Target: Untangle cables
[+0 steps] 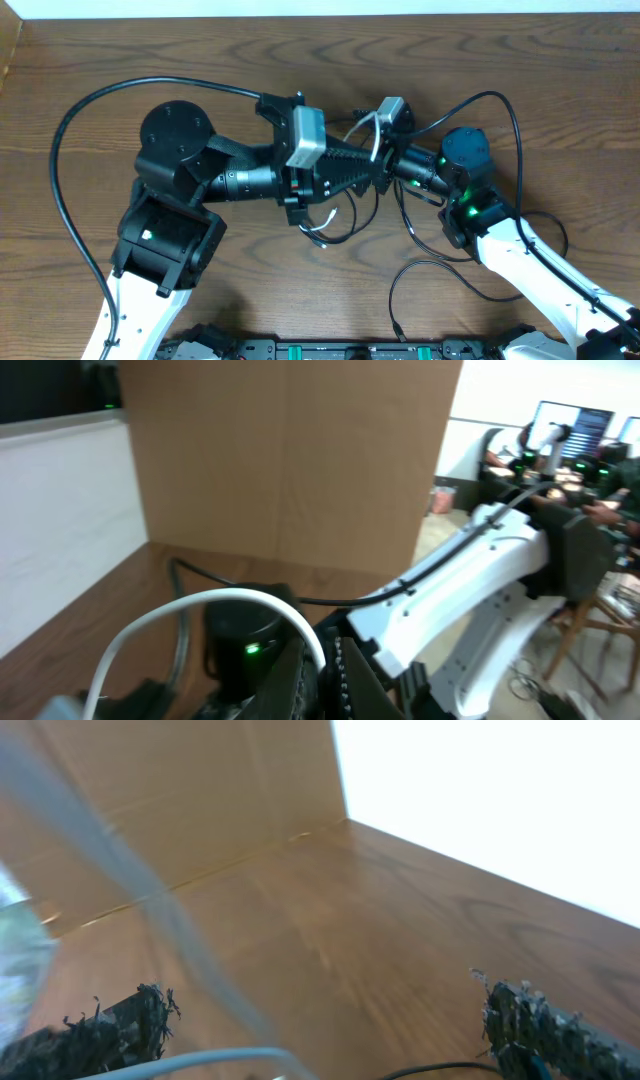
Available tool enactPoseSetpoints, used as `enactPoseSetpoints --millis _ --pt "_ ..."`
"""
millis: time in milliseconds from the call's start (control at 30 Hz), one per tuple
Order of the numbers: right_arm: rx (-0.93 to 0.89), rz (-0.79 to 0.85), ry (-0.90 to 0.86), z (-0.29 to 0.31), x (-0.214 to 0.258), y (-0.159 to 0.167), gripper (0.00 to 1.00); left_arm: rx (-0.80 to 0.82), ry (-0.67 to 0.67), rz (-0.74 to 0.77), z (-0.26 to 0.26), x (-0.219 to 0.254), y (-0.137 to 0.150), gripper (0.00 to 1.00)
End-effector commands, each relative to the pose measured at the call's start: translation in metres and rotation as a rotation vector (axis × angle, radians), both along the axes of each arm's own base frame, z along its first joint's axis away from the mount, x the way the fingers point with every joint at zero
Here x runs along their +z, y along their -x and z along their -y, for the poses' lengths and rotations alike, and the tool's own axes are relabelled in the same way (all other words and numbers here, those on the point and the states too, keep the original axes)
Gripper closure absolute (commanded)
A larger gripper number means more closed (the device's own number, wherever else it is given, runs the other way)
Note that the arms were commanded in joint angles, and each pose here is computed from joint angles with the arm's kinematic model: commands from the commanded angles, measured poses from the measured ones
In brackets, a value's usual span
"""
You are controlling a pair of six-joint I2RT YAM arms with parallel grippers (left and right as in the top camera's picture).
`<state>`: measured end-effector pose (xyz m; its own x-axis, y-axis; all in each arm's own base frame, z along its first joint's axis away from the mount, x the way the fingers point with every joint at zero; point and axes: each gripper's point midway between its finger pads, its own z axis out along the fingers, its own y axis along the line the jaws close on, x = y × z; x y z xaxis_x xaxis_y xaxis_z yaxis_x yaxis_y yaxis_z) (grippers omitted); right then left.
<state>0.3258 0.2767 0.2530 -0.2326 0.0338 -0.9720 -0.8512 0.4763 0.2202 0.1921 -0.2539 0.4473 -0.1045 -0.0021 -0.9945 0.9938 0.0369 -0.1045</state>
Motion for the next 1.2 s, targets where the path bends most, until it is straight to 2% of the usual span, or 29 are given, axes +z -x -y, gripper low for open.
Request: enactPoseSetpoints --millis 0,33,67,333,467,500,533,567,767,1000,1167 --pt "-0.163 0.019 0.026 0.013 -0.002 -0.022 0.71 -0.062 0.016 0.02 0.0 0.012 0.017 0.92" --pt "-0.177 0.016 0.026 0.015 -0.002 -0.024 0.9 -0.062 0.015 0.019 0.0 0.012 0.017 0.92" --pt "-0.178 0.017 0.026 0.016 -0.002 -0.024 0.99 -0.061 0.015 0.018 0.0 0.012 0.017 0.92" --pt "-0.206 0.061 -0.001 0.024 0.01 -0.032 0.99 -0.057 0.007 -0.001 0.0 0.009 0.016 0.91" --pt "-0.267 0.054 -0.025 0.04 0.015 -0.044 0.99 -0.041 -0.003 -0.024 -0.003 0.005 0.012 0.56" --pt "-0.279 0.057 -0.038 0.045 0.018 -0.047 0.99 -0.032 -0.005 -0.03 -0.005 0.004 0.01 0.37" --pt "-0.293 0.055 -0.059 0.051 0.022 -0.05 0.99 -0.02 -0.009 -0.039 -0.007 0.003 0.007 0.24" --pt "-0.305 0.055 -0.094 0.057 0.03 -0.052 0.99 -0.006 -0.012 -0.048 -0.01 0.001 0.003 0.18" --pt "-0.278 0.107 -0.305 0.084 0.087 -0.052 0.99 0.093 -0.047 -0.147 -0.023 -0.017 -0.024 0.14" --pt "-0.191 0.159 -0.411 0.087 0.139 -0.043 0.99 0.315 -0.184 -0.391 -0.028 -0.082 -0.08 0.14" --pt "-0.175 0.163 -0.452 0.088 0.159 -0.041 0.99 0.294 -0.245 -0.516 -0.019 -0.119 -0.097 0.14"
